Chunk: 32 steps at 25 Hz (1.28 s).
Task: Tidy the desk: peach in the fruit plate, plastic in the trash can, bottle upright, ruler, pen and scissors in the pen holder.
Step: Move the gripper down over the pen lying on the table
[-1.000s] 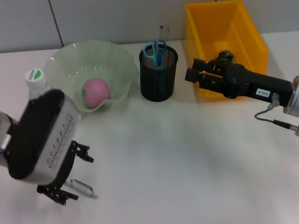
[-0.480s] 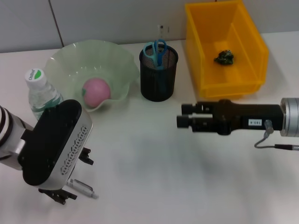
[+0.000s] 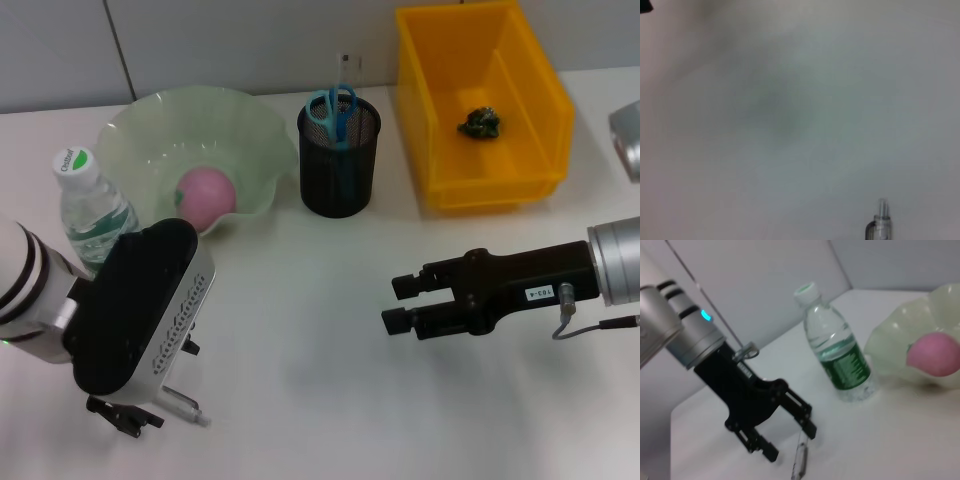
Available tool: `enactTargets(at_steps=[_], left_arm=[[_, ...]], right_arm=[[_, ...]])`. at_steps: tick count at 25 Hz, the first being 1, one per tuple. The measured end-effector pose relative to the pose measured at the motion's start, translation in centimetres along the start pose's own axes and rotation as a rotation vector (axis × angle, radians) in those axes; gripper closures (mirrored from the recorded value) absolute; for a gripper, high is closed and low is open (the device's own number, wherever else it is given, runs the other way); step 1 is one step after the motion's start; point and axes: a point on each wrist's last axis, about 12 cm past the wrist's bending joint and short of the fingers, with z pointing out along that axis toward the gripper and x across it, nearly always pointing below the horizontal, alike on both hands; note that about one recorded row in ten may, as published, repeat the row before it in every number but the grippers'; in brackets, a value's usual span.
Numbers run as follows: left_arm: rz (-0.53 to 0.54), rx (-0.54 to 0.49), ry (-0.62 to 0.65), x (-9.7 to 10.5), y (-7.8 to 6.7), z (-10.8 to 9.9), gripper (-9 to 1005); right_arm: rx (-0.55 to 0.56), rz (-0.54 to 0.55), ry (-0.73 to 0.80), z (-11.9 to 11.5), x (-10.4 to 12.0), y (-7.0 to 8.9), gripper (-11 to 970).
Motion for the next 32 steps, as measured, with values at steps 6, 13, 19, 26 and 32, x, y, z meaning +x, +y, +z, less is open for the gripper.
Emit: enactTargets(at_steps=[6, 13, 19, 26, 32], left_arm=[[-0.015, 0.024, 0.012, -0.1, 0.5, 0.4, 218], [-0.012, 0.037, 0.033, -0.1, 1.0, 0.6, 228], [-0.006, 0.047, 0.063, 0.0, 1.2, 0.8, 235], [0.019, 0.065, 0.100, -0.3, 1.1, 1.2, 245], [0.030, 0.072, 0.110, -0.4, 1.0, 1.3, 252]], right_arm=[[-0.013, -0.068, 0.088, 1.0, -0.7, 0.1, 327], [0.011, -0.105, 0.110, 1.6, -0.8, -0.1, 327], [0.010, -0.111, 0.108, 1.7, -0.8, -0.1, 327], [0.013, -0.110, 0.101, 1.6, -0.8, -0.2, 327], [0.014, -0.107, 0.082, 1.6, -1.0, -0.2, 328]])
